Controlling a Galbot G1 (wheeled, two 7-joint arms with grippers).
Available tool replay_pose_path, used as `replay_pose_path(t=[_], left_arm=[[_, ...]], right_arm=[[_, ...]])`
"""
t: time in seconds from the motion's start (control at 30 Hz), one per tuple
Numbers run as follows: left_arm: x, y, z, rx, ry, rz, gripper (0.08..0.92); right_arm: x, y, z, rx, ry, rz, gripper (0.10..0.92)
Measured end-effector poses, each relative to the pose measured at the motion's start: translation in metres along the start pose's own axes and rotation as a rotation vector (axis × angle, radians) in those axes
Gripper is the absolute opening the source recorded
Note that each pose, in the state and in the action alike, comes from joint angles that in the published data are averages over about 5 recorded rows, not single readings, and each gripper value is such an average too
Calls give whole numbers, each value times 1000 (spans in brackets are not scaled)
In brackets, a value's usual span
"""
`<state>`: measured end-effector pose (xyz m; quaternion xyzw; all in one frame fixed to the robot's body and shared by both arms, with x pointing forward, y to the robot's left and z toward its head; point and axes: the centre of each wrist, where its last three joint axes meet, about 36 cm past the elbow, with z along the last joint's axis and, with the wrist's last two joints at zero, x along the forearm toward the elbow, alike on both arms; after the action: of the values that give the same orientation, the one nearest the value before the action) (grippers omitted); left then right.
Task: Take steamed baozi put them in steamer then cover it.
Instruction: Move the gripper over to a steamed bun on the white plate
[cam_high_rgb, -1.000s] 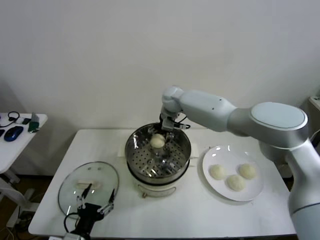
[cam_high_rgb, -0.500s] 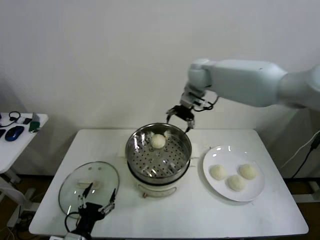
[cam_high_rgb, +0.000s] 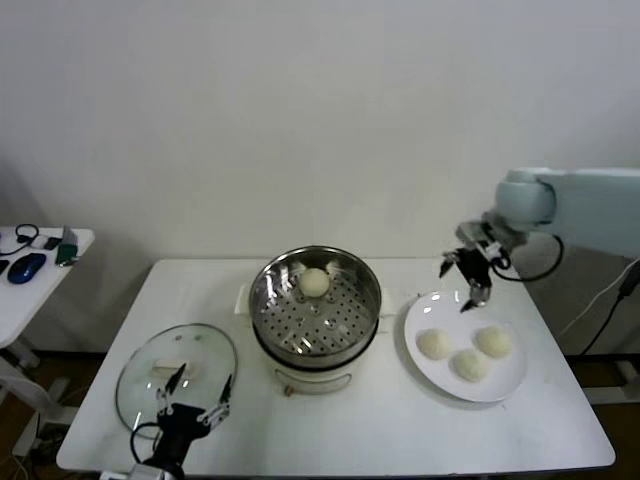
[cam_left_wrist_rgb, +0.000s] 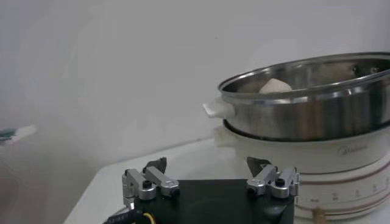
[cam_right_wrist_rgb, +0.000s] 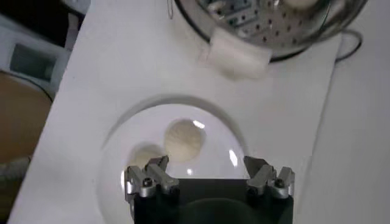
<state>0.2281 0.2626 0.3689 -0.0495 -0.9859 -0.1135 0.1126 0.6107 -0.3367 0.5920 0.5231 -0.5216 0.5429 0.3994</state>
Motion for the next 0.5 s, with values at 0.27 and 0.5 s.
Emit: replay_pose_path(t=[0.27,0.5], left_arm=[[4,-2,5,1,8,-8,823],[8,-2,7,-3,12,-16,823]], right_arm=[[-61,19,-1,-74,30,-4,823],[-99,18,-9,-84,60,13,823]])
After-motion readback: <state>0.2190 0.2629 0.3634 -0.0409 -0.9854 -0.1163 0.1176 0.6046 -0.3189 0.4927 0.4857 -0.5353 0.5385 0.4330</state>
